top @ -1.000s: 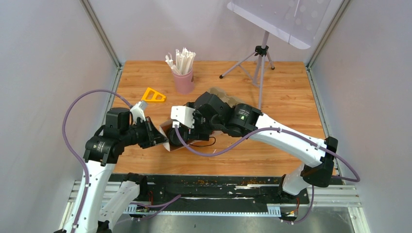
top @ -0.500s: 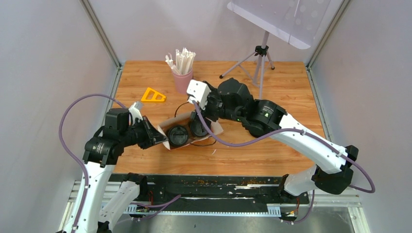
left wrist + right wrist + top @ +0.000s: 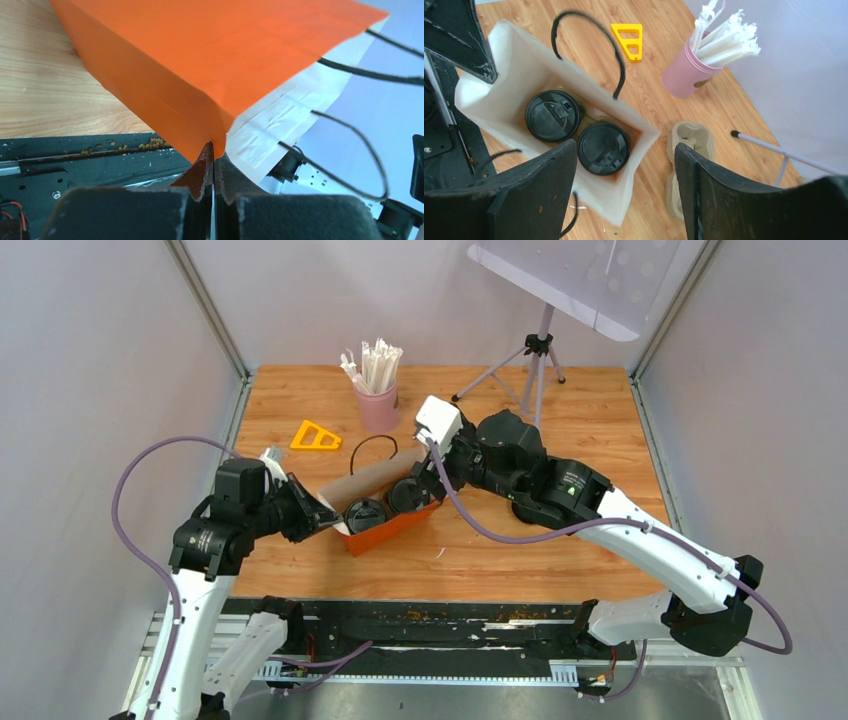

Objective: Pack the takeout coffee

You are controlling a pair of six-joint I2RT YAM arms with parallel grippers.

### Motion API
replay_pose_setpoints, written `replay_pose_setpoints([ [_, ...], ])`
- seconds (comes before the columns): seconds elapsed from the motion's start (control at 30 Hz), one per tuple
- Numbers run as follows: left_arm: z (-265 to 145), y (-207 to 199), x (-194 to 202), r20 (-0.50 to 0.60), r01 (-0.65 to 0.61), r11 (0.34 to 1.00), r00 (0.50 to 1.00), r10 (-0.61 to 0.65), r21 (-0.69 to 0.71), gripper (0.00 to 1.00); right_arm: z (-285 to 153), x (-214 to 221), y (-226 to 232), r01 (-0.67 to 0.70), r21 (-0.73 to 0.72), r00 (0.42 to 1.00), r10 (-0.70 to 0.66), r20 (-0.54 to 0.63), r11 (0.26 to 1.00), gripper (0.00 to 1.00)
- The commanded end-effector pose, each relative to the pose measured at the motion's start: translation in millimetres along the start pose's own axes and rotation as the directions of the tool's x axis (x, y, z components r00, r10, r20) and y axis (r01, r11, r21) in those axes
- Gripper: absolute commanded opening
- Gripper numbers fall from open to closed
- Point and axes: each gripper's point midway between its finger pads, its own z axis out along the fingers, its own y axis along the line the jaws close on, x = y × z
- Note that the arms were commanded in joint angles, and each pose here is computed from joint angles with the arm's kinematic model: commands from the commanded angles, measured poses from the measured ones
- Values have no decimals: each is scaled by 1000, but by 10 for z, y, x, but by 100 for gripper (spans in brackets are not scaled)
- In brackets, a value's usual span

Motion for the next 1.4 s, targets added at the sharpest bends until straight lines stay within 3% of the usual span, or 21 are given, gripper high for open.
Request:
replay_pose_setpoints([
  [0.0,-21,-59,-172,60,25,999,998,-24,-27,0,-58,-22,-204,-78,81,997,76,23,994,72],
  [0.17,57,-11,-220,51,26,997,998,-23,-66,1,-17,165,-303,-129,106,988,137,-70,986,72],
  [0.53,15,71,-313,108,24,992,994,-11,-122,19,-62,295,-390,-179,115,977,190,-92,977,74],
  [0.67,-26,33,-353,126,10,993,992,4,-116,20,-75,305,-407,-175,119,977,188,-102,977,74],
  [0.8,-197,9,-491,182,-64,985,979,93,-162,42,-91,323,-415,-178,125,974,193,-117,976,75],
  [0.97,-542,-108,-803,288,-199,949,920,267,-245,65,-123,348,-401,-196,128,969,212,-124,972,80],
  [1.27,-690,-419,-1440,420,-308,890,796,435,-337,84,-233,273,-305,-274,94,955,283,-94,957,93],
  [1.3,-669,-503,-1551,438,-326,884,776,453,-336,95,-261,258,-287,-285,86,952,292,-88,955,97],
  [1.37,-598,-645,-1806,475,-337,873,739,477,-352,100,-319,238,-256,-300,71,949,305,-80,951,100],
])
